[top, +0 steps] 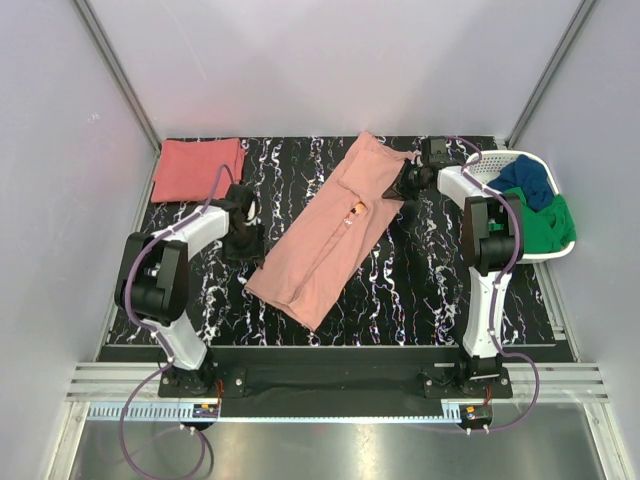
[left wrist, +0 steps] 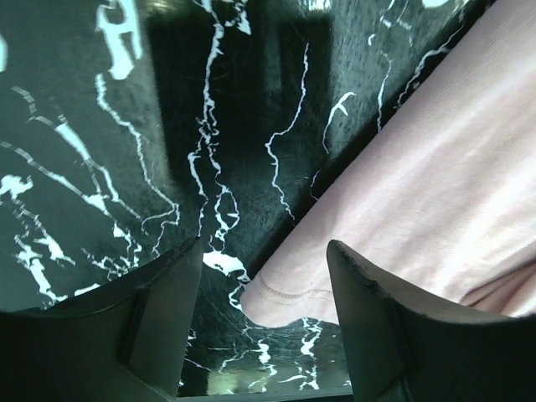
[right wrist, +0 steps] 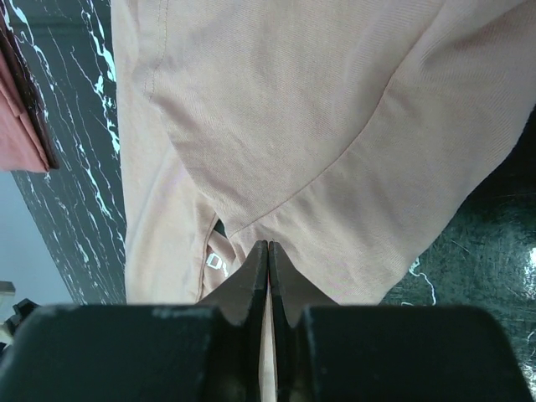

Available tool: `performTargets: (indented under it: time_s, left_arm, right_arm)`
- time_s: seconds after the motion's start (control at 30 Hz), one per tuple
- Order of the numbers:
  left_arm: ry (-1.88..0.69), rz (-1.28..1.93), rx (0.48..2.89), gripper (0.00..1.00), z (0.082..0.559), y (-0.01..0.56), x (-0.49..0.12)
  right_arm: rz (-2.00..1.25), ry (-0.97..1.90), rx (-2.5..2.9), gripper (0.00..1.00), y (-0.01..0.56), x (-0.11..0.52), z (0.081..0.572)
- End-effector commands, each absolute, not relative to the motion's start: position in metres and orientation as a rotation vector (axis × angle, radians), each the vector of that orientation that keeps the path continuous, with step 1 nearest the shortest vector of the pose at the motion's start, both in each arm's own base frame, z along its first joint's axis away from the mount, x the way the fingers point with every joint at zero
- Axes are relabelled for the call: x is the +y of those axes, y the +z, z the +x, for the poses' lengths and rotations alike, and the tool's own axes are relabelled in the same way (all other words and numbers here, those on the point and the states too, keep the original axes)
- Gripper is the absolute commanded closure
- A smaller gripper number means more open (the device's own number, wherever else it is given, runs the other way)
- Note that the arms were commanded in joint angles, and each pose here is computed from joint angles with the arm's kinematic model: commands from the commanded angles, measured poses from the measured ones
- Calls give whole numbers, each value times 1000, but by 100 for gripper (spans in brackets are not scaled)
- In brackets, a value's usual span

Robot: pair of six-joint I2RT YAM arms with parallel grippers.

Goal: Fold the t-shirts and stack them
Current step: Fold the tshirt

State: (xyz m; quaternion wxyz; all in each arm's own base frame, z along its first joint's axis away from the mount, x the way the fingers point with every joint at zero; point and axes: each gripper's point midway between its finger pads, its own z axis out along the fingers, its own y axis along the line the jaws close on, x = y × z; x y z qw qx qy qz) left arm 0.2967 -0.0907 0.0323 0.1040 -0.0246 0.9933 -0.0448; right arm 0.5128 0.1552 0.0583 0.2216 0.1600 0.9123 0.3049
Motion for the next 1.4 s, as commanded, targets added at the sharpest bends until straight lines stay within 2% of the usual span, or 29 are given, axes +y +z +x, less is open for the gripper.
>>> performTargets:
  time_s: [0.0,0.2,0.33,0.37,0.47,0.73,0.87,1.03,1.17,1.37]
  left_arm:
    - [-168,17,2942,34,300,24,-91]
    - [-214,41,3008,43,291,9,-95]
    - [-230,8,3026,74,288,7,-98]
    - [-228,3,3036,87,287,7,-97]
    - [-243,-41,3068,100,278,7,-99]
    - [-405,-173,3073,100,245,11,-113]
    - [-460,-225,3070,100,233,12,-117]
    - [-402,-294,3092,100,224,8,-112]
    - [-560,-365,3050,100,215,15,-133]
    - [-539,-457,2993,100,193,22,-148]
  right_arm:
    - [365,881,2435,92,97,157,518]
    - [329,846,2444,91,101,151,513]
    - [314,827,2436,90,107,146,512]
    - [311,823,2433,90,108,145,512]
    - [302,802,2445,91,105,142,511]
    - [365,617,2510,93,67,105,511]
    - [405,640,2517,94,54,103,518]
    - [438,642,2530,95,35,104,526]
    - [461,558,2531,96,26,93,546]
    - [483,592,2525,97,20,99,563]
